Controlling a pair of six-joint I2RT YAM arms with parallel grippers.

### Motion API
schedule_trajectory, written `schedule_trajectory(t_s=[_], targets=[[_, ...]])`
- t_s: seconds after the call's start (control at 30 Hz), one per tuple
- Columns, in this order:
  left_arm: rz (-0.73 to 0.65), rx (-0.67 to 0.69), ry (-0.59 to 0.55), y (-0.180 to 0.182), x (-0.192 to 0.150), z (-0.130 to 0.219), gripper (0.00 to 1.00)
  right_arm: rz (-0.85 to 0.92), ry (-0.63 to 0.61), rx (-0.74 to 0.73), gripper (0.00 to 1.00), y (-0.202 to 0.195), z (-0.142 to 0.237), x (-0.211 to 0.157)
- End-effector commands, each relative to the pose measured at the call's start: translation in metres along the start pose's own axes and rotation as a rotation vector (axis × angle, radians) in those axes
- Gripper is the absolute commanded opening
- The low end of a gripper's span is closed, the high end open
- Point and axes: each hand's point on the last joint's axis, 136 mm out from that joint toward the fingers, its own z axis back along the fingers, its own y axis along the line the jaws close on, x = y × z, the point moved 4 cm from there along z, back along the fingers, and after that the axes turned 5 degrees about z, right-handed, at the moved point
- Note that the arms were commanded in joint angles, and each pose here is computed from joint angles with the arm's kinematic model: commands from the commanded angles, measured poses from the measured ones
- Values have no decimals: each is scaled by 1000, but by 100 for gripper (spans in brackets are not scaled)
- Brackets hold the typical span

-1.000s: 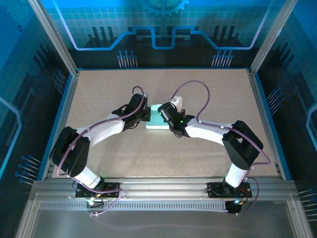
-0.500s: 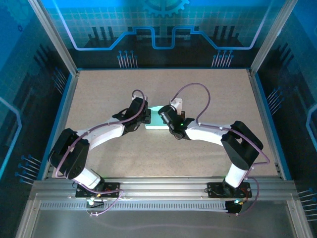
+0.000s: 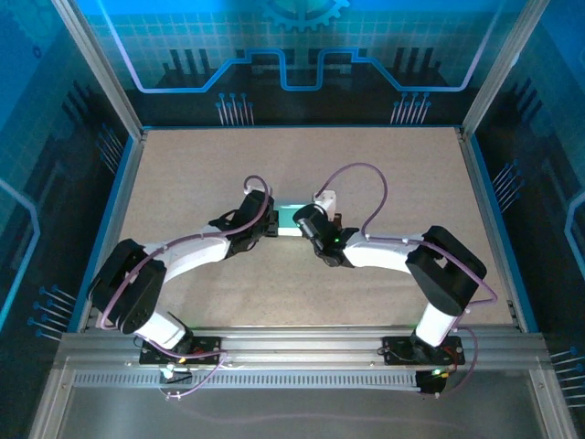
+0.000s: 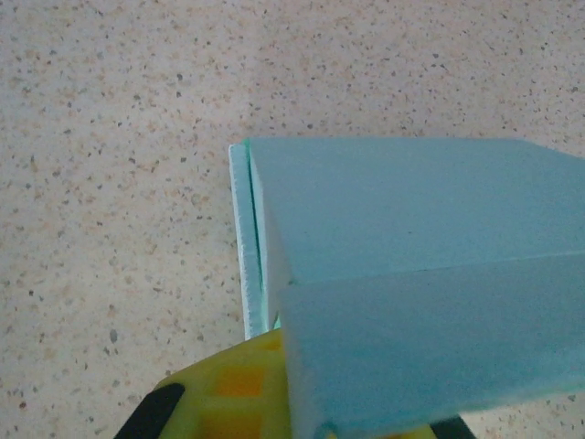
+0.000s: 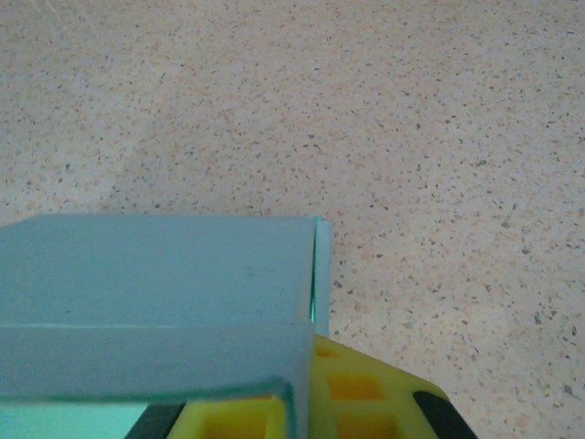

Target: Fold the paper box

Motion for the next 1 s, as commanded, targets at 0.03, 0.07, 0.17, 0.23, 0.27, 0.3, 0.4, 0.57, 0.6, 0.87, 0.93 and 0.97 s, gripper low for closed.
schedule_trajectory(t_s=[0.03,0.07,0.17,0.23,0.27,0.3,0.4,0.57,0.6,0.87,0.93,0.97], targets=[[9,-69,-11,-13,-2,10,0,-13,-41,88,7,19,14,10],[7,-69,-11,-13,-2,11,0,-7,-47,94,10,20,16,12],[1,-66,-17,-13,-1,13,0,10,-62,109,24,22,21,18],[-7,-57,-14,-12,-1,12,0,19,-72,121,35,22,24,21],[-11,-52,-13,-11,-1,12,0,21,-78,132,42,22,26,23],[-13,-47,-13,-11,-2,11,0,27,-82,147,49,22,29,24],[-18,-43,-11,-11,-1,11,0,40,-91,186,69,21,37,26],[-24,-38,-4,-13,-1,9,0,66,-55,231,94,11,45,15],[-27,-37,-1,-13,0,9,0,69,-51,239,97,9,46,13],[-38,-25,9,-16,-2,5,0,79,-37,336,100,-5,64,10],[-36,-21,10,-15,-3,4,0,83,-51,351,100,-9,71,12],[-35,-23,10,-15,-3,4,0,78,-58,348,100,-13,75,13]])
